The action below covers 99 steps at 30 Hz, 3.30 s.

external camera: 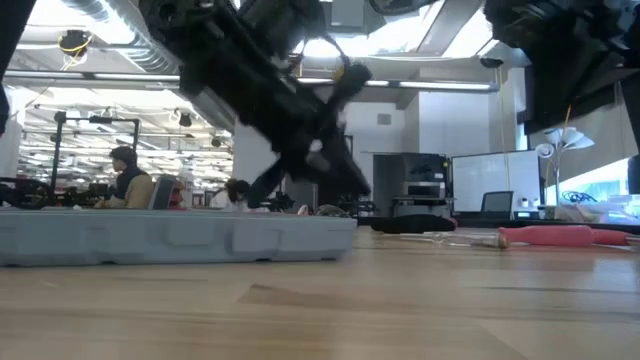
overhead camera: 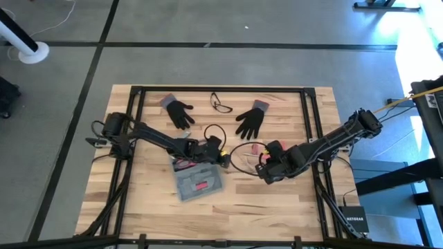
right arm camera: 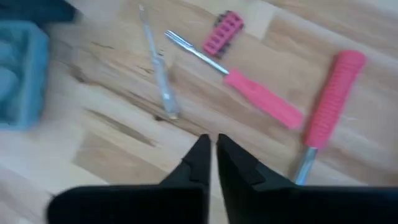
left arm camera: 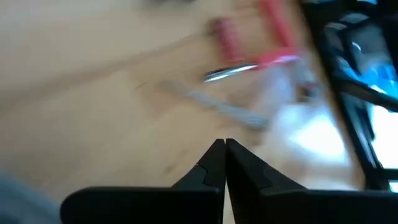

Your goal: Prefit tool cases

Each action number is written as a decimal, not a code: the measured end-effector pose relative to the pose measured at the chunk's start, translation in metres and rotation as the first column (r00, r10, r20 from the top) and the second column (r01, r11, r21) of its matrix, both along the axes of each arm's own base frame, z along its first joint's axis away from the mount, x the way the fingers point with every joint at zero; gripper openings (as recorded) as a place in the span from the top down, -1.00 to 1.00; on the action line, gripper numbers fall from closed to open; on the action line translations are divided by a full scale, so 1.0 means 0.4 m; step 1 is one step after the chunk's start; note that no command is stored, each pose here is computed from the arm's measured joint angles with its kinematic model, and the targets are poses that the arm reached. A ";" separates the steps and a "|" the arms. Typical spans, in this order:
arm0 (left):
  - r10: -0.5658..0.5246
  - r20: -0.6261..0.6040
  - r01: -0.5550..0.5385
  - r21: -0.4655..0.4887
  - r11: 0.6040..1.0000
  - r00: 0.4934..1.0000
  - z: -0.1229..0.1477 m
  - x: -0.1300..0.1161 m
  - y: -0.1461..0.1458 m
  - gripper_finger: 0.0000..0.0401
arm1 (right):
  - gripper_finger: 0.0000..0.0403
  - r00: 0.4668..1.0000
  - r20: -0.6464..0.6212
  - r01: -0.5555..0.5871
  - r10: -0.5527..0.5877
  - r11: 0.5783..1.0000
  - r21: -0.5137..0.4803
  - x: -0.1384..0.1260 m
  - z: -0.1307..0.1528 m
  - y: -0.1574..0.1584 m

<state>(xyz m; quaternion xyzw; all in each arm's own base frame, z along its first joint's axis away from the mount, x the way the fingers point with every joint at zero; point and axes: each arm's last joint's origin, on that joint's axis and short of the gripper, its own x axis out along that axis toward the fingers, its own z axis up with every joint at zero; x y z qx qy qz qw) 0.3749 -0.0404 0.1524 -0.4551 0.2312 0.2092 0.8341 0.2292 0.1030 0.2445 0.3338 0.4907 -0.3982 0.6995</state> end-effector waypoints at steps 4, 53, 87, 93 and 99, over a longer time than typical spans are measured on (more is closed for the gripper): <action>-0.135 0.037 0.128 0.148 0.981 0.990 0.080 -0.020 -0.022 1.00 | 0.99 0.994 -0.113 -0.002 0.007 0.999 0.044 -0.004 -0.034 -0.043; -0.148 -0.165 0.183 0.223 0.957 0.975 0.075 -0.185 -0.232 1.00 | 1.00 0.962 0.201 0.151 -0.183 0.975 0.165 0.035 -0.117 -0.031; -0.172 -0.252 0.227 0.208 0.951 0.952 0.059 -0.226 -0.271 1.00 | 1.00 0.999 -0.007 0.049 -0.049 0.992 0.117 0.136 -0.252 -0.253; -0.171 -0.250 0.225 0.206 0.952 0.953 0.059 -0.226 -0.272 1.00 | 1.00 0.997 -0.072 0.021 -0.012 0.993 0.120 0.122 -0.254 -0.245; -0.173 -0.251 0.228 0.209 0.951 0.952 0.059 -0.226 -0.272 1.00 | 1.00 0.992 -0.123 -0.014 0.030 0.991 0.130 0.106 -0.255 -0.202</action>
